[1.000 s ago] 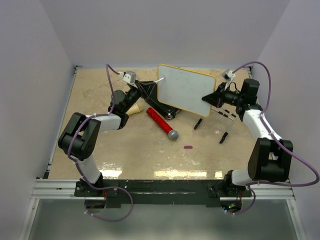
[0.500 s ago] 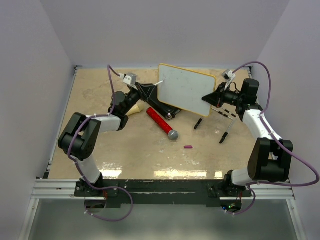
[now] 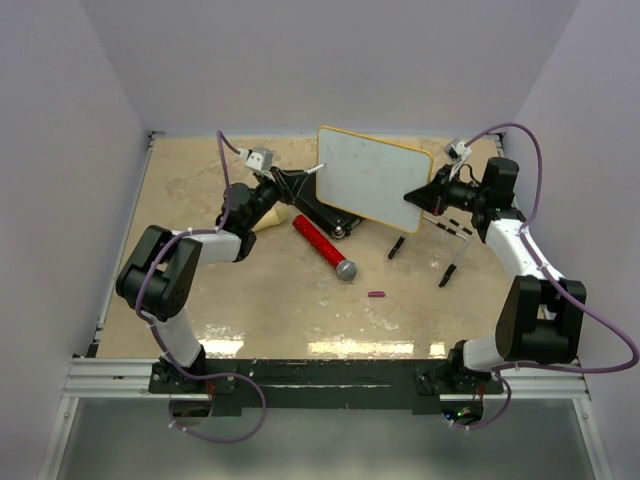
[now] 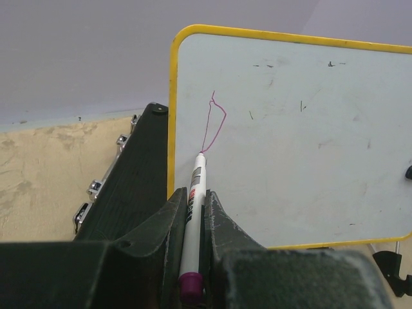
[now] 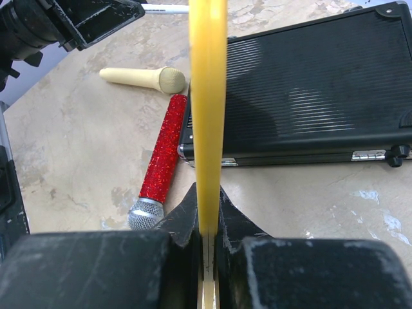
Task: Write a sentence on the whiteboard
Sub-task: Write with the whiteboard marker without the cap on the whiteboard.
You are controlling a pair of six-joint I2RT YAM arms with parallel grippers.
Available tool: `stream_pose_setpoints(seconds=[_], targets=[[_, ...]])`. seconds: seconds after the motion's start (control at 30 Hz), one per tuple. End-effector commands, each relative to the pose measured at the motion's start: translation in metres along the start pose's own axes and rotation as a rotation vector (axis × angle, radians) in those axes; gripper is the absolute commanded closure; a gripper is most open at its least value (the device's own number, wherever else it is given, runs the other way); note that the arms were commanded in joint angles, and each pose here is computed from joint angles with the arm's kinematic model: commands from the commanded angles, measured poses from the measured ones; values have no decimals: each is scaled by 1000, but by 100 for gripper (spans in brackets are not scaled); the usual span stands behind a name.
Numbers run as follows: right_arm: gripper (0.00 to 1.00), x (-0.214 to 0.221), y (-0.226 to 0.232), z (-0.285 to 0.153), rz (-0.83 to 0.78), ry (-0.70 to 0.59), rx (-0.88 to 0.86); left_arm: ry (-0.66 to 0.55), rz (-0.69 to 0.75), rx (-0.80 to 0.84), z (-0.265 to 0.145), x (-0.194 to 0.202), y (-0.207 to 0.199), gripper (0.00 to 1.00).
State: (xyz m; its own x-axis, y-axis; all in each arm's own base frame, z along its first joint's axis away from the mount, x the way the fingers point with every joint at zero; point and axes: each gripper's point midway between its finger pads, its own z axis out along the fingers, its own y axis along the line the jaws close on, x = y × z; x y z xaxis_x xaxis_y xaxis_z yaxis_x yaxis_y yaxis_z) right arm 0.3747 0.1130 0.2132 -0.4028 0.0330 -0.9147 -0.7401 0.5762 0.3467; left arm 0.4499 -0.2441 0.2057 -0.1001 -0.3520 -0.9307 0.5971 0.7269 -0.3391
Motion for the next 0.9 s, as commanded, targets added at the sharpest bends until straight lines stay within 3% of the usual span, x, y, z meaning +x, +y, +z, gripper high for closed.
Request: stream_pose_setpoints(seconds=[0.0, 0.37, 0.87], targets=[[100, -5, -1, 2, -35, 2, -7, -62, 37, 29, 7, -24, -5, 100], [100, -4, -1, 3, -34, 3, -8, -28, 10, 111, 12, -14, -17, 100], [100, -5, -1, 3, -36, 2, -9, 65, 2, 88, 8, 13, -8, 100]])
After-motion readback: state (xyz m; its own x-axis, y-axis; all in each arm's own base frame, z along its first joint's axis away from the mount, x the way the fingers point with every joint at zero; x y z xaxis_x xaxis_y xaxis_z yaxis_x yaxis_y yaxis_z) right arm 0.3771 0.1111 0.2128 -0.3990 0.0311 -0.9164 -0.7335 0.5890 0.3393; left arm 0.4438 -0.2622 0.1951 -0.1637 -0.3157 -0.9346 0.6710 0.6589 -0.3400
